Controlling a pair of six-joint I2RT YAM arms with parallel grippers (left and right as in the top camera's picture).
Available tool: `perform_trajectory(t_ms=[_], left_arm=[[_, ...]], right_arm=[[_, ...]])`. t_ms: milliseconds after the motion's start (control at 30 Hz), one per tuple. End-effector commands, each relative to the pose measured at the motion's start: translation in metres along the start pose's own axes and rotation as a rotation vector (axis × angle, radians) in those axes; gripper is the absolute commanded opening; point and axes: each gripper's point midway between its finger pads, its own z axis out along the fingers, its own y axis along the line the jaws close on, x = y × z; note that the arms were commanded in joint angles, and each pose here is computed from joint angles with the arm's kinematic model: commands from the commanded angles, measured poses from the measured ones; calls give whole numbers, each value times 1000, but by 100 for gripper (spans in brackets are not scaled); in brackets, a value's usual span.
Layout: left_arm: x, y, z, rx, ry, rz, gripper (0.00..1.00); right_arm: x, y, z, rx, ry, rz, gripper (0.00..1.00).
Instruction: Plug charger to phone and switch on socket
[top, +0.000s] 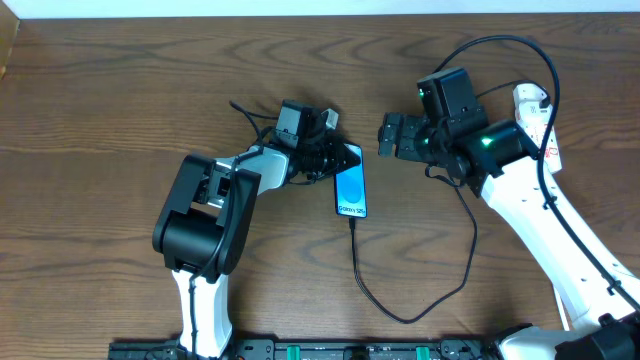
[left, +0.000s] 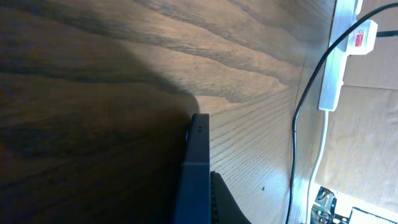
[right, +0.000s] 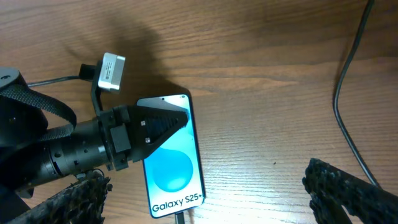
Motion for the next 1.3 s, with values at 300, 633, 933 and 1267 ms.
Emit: perform_trajectory(t_ms=[300, 633, 933, 1267], left_arm=[[-3, -1, 2, 6, -3, 19, 8], [-3, -1, 2, 7, -2, 19, 14], [-3, -1, 2, 6, -2, 19, 29], [-2, 0, 2, 1, 4, 11, 48]], right_arm=[[-3, 1, -4, 7, -20, -18, 99], [-3, 1, -4, 7, -20, -18, 99], [-4, 1, -4, 7, -20, -17, 99], [-3, 1, -4, 7, -20, -17, 99]])
